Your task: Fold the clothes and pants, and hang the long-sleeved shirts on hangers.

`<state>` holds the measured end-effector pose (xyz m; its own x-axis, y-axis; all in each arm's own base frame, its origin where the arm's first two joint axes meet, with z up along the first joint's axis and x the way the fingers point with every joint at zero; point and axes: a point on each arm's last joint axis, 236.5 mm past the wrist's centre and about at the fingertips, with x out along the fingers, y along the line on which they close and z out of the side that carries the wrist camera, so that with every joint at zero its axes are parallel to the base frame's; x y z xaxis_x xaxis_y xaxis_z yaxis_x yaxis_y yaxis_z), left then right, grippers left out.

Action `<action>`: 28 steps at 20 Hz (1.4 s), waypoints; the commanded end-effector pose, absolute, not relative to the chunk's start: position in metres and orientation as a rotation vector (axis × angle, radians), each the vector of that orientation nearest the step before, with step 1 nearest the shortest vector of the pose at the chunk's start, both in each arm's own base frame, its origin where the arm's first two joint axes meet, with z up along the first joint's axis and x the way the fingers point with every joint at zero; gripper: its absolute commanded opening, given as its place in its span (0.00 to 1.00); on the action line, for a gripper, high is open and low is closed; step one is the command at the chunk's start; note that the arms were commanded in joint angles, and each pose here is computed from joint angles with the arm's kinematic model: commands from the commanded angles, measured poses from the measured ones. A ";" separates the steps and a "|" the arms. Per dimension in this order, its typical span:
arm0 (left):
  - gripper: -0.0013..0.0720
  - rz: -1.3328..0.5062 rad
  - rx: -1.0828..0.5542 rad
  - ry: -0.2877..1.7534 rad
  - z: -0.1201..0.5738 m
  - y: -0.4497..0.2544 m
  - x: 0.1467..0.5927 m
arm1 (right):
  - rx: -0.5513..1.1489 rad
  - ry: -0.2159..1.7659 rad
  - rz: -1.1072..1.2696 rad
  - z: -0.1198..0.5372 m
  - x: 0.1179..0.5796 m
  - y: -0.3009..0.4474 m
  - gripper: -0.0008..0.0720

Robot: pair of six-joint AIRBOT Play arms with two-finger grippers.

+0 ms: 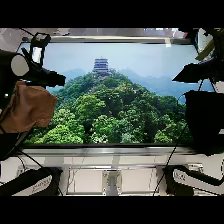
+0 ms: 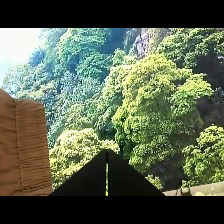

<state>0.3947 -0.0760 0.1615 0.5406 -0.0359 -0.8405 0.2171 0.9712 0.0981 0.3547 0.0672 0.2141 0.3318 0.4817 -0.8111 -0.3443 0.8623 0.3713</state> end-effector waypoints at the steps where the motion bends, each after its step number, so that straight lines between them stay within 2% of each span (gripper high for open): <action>1: 0.03 -0.152 0.200 0.990 0.161 -0.076 0.395 | 0.141 1.104 0.541 0.214 0.356 0.067 0.05; 11: 0.04 -0.152 0.200 0.990 0.161 -0.076 0.395 | 0.141 1.104 0.541 0.214 0.356 0.067 0.05; 15: 0.07 -0.095 0.274 0.942 0.159 -0.061 0.418 | 0.144 1.096 0.538 0.215 0.359 0.067 0.05; 16: 0.33 -0.020 0.342 0.951 0.155 -0.037 0.425 | 0.145 1.098 0.538 0.214 0.359 0.067 0.05; 17: 0.65 0.065 0.391 0.970 0.152 -0.011 0.429 | 0.147 1.102 0.538 0.212 0.360 0.067 0.05; 18: 0.84 0.165 0.418 0.997 0.148 0.021 0.431 | 0.149 1.106 0.539 0.211 0.361 0.067 0.05; 20: 0.84 0.324 0.362 1.077 0.131 0.078 0.426 | 0.153 1.114 0.539 0.207 0.364 0.067 0.05; 22: 0.84 0.422 0.189 1.193 0.101 0.121 0.407 | 0.160 1.123 0.539 0.203 0.367 0.066 0.05; 26: 0.84 0.432 -0.193 1.367 0.043 0.156 0.360 | 0.165 1.134 0.539 0.199 0.369 0.066 0.05; 28: 0.84 0.423 -0.302 1.419 0.018 0.165 0.335 | 0.164 1.133 0.539 0.199 0.369 0.066 0.05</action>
<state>0.3677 0.1535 0.0521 0.1648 0.2564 -0.9524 -0.3495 0.9182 0.1867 0.3679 0.0653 0.2006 0.3161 0.4861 -0.8147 -0.3262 0.8621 0.3878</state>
